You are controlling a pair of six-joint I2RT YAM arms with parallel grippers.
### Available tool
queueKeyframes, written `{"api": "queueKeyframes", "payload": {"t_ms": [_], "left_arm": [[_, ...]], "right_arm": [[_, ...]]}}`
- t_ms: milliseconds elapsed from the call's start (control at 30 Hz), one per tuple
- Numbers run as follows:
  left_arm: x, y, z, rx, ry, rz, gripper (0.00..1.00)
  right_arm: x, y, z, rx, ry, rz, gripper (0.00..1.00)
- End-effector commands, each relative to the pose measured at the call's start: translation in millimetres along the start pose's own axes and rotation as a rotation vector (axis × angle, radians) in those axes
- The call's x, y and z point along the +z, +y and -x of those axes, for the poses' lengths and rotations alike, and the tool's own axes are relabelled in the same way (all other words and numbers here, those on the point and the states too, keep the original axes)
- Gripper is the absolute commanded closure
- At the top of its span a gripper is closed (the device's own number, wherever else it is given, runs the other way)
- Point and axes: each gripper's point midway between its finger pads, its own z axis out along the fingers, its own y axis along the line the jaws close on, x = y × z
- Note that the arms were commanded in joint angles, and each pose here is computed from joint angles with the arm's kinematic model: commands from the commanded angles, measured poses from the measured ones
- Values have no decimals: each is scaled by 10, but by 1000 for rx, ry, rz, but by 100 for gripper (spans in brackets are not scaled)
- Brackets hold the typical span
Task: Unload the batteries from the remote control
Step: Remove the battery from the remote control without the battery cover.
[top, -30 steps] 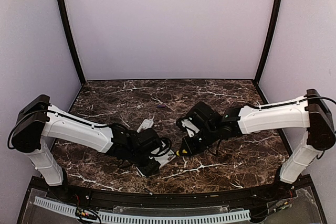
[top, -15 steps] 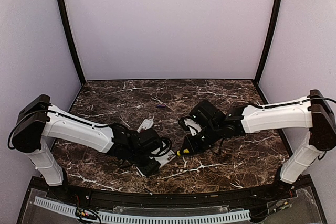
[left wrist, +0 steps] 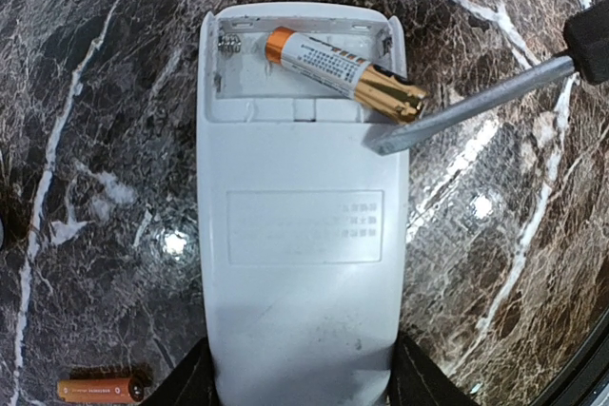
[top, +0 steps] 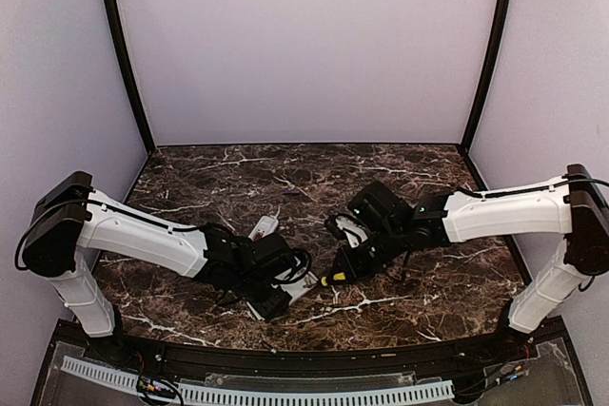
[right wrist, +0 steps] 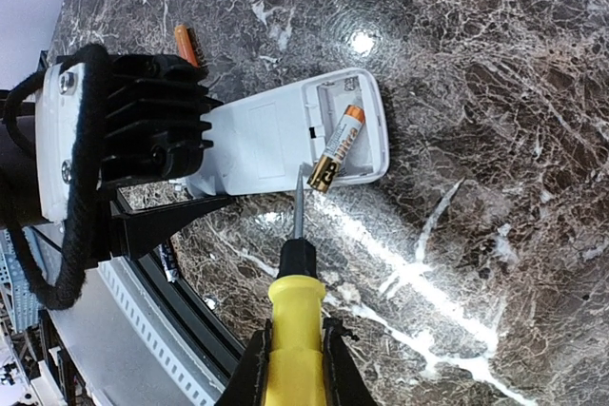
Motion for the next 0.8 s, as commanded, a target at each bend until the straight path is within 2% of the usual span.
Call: {"api": "queueKeyframes", "payload": {"t_ms": [0,333,567,767], "left_arm": [[36,166,-76,-21,30,81,58],[36,172,-78,-20,30,85,58],[36,166,-67,-24,26,82,58],[33,155,-51,-17,22,77,58]], "right_arm": [[-63,-25,-89,16,10,-8,100],[-179,-2,-45,28,-27,-14,100],[-381,52,92,25,-115,-17,100],[-284,-78,178,69,-113,-49,100]]}}
